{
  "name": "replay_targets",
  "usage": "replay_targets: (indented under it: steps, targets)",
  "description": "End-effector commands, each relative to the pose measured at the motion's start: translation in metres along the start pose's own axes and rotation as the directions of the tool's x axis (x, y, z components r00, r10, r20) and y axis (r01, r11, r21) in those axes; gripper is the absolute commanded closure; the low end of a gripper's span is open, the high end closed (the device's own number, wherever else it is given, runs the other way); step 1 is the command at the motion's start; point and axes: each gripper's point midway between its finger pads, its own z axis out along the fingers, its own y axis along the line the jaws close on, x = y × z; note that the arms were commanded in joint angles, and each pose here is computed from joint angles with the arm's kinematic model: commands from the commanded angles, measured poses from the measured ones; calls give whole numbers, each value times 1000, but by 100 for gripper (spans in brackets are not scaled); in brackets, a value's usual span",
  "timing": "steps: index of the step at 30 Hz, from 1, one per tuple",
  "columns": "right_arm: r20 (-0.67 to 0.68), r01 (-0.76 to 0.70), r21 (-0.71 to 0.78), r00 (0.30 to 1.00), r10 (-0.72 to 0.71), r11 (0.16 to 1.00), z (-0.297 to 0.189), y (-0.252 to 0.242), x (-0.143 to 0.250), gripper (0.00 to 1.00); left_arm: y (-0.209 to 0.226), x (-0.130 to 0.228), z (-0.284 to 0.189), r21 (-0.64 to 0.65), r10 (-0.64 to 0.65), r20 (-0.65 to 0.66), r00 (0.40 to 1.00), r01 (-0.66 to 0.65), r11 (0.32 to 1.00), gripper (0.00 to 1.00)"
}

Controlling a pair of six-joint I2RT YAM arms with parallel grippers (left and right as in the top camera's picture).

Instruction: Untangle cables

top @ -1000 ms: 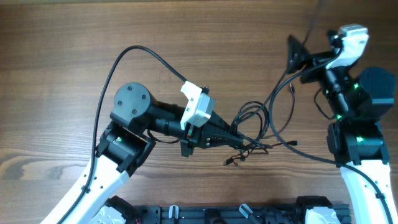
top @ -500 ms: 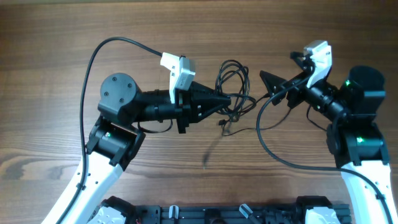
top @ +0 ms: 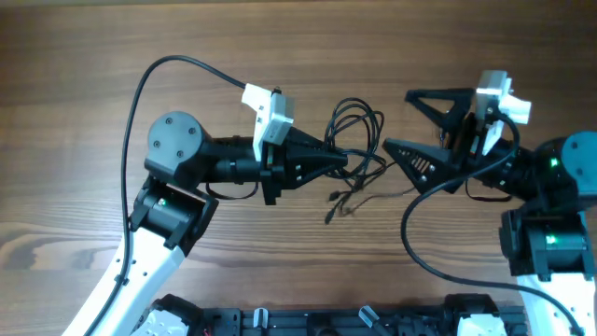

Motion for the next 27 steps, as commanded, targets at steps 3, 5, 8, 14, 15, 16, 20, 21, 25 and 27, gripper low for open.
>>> replay_targets:
  steps: [3, 5, 8, 14, 15, 16, 20, 21, 25, 27]
  targets:
    - [-113, -32, -259, 994, 2, 965, -1, 32, 16, 0, -15, -8, 4, 53, 107, 22, 994, -108, 993, 96]
    - [-124, -43, -278, 992, 9, 960, -1, 33, 17, 0, -15, -8, 4, 53, 106, 22, 994, -107, 993, 96]
    - [-126, -44, -283, 992, 8, 958, -1, 33, 18, 0, -14, -7, 4, 53, 104, 21, 994, -105, 993, 96]
    - [-105, 8, -292, 994, -40, 956, -1, 35, 13, 0, -13, 3, 15, 85, 70, -4, 998, -70, 994, 96]
    - [-99, 18, -295, 994, -49, 955, -1, 37, 10, 0, -12, 6, 19, 93, 63, -11, 998, -62, 994, 96]
    - [-95, 32, -305, 993, -63, 952, -2, 39, 9, 0, -11, 8, 21, 98, 59, -15, 998, -57, 994, 96]
    - [-87, 75, -333, 990, -110, 940, -3, 45, 6, 66, -10, 10, 26, 112, 65, -15, 998, -63, 992, 96]
    - [-87, 73, -333, 990, -108, 940, -3, 45, 7, 83, -10, 10, 26, 112, 65, -14, 998, -63, 992, 96]
    - [-87, 74, -333, 990, -109, 940, -4, 45, 6, 96, -10, 9, 26, 110, 64, -13, 998, -63, 992, 85]
    - [-86, 76, -332, 990, -111, 940, -4, 45, 6, 96, -10, 9, 26, 109, 58, -14, 998, -56, 992, 51]
